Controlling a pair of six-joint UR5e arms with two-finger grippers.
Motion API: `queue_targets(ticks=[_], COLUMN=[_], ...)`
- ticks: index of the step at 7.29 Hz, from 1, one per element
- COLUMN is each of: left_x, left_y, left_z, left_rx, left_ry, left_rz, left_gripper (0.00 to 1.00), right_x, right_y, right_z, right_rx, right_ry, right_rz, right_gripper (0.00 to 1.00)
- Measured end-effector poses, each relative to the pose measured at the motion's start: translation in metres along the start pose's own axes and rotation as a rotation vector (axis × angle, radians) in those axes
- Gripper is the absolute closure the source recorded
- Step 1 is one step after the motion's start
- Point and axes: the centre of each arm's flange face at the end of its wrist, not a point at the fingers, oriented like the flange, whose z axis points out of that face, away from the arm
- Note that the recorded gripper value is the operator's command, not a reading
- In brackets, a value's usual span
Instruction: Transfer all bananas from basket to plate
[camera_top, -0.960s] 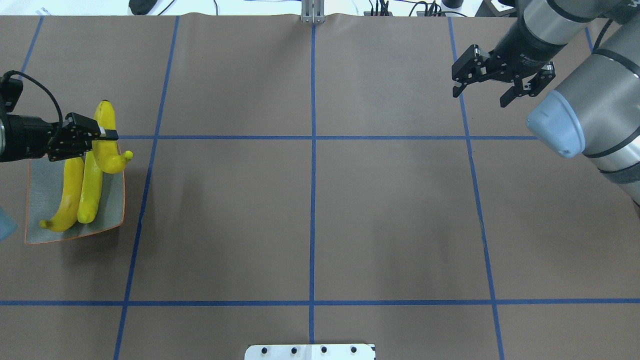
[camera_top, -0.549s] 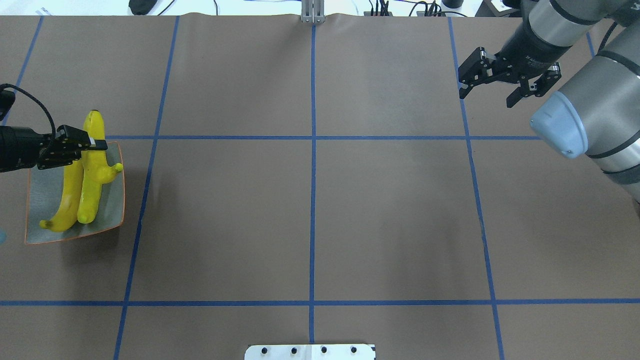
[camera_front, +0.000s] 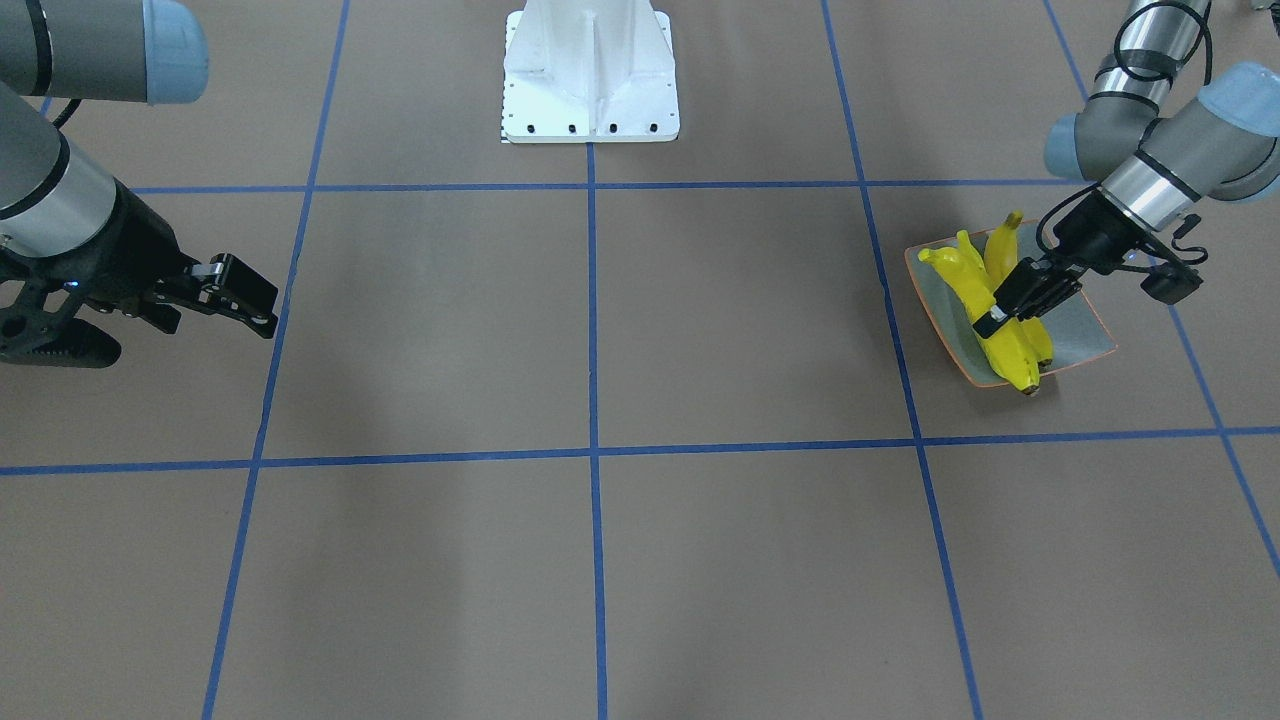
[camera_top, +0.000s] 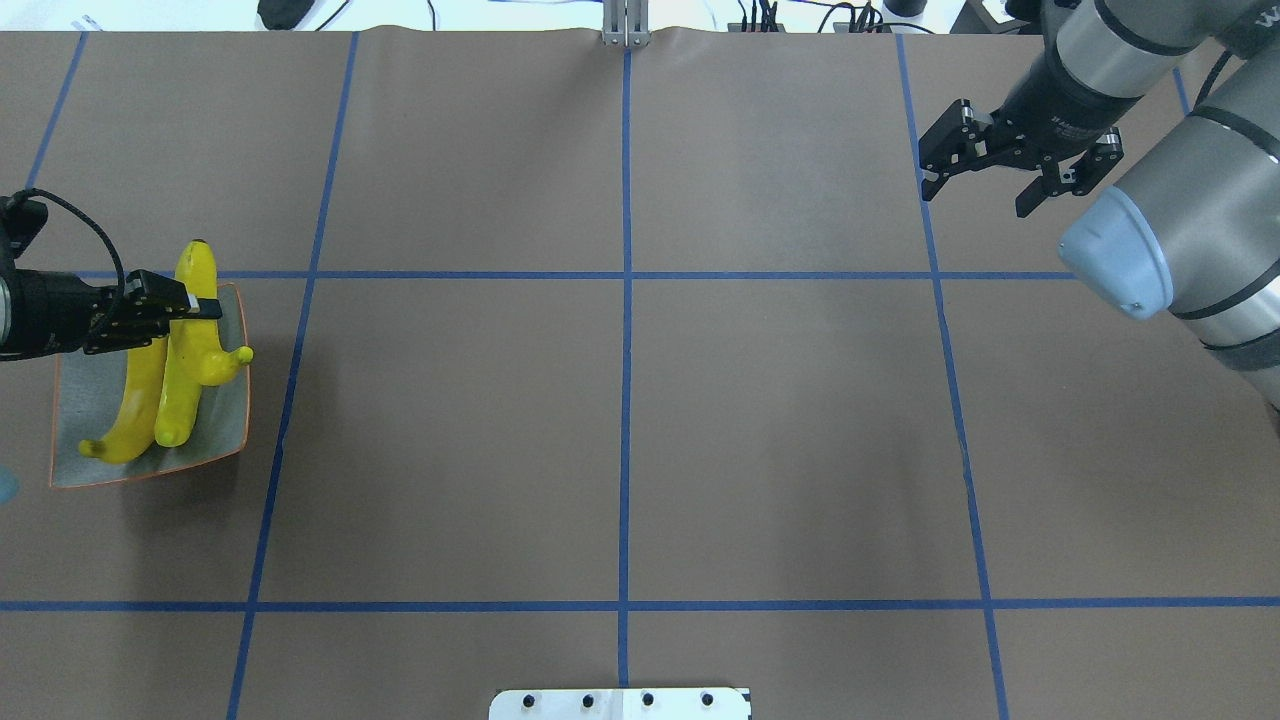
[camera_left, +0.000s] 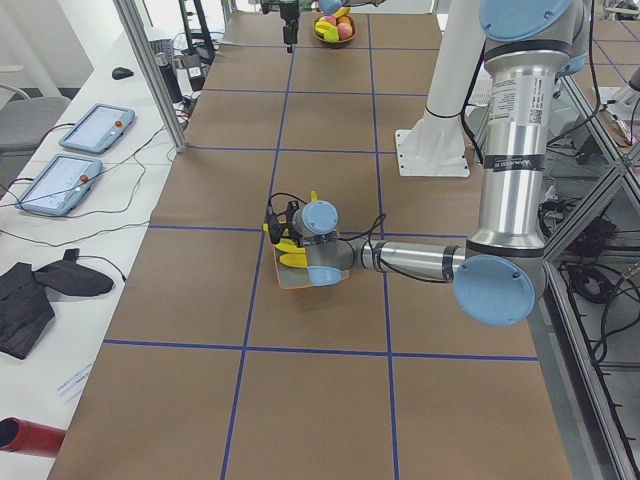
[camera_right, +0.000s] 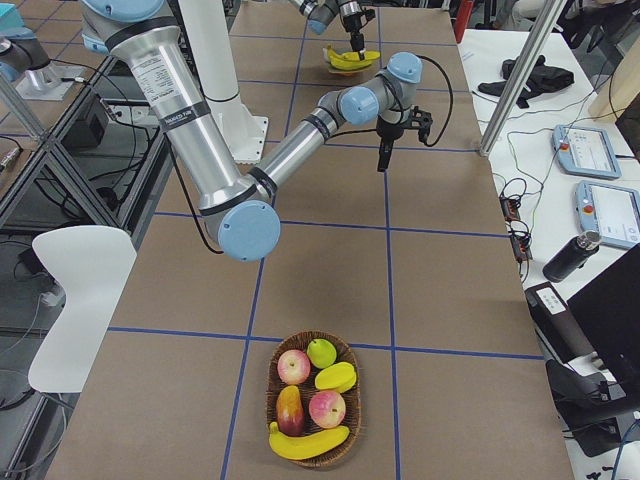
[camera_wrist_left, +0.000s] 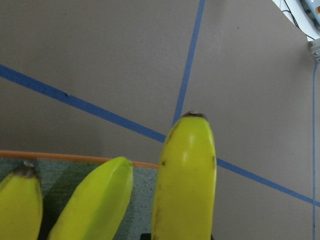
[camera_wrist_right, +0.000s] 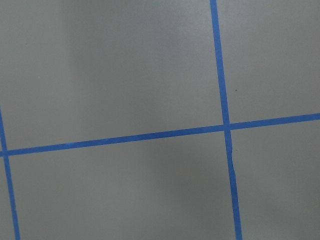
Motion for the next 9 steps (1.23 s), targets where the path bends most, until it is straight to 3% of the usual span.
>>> queue_targets(ticks=[4, 7, 8, 9], left_x=[-0.004, -0.023, -0.025, -0.025], left_y=[0.012, 0.012, 0.013, 0.013], left_z=[0.010, 0.010, 0.010, 0.009], left_rx=[-0.030, -0.034, -0.037, -0.041], left_ry=[-0.010, -0.041, -0.044, -0.043], left_rz=[0.005, 0.063, 0.069, 0.072], left_gripper=[1.00, 1.00, 0.57, 0.01], right_x=[-0.001, -0.002, -0.002, -0.001], right_y=[0.001, 0.002, 0.001, 0.001], right_z=[0.005, 0.005, 0.005, 0.003], right_rx=[-0.001, 0.000, 0.001, 0.002], right_ry=[0.010, 0.010, 0.009, 0.009], right_rz=[-0.006, -0.009, -0.008, -0.008], right_gripper=[0.00, 0.00, 0.00, 0.00])
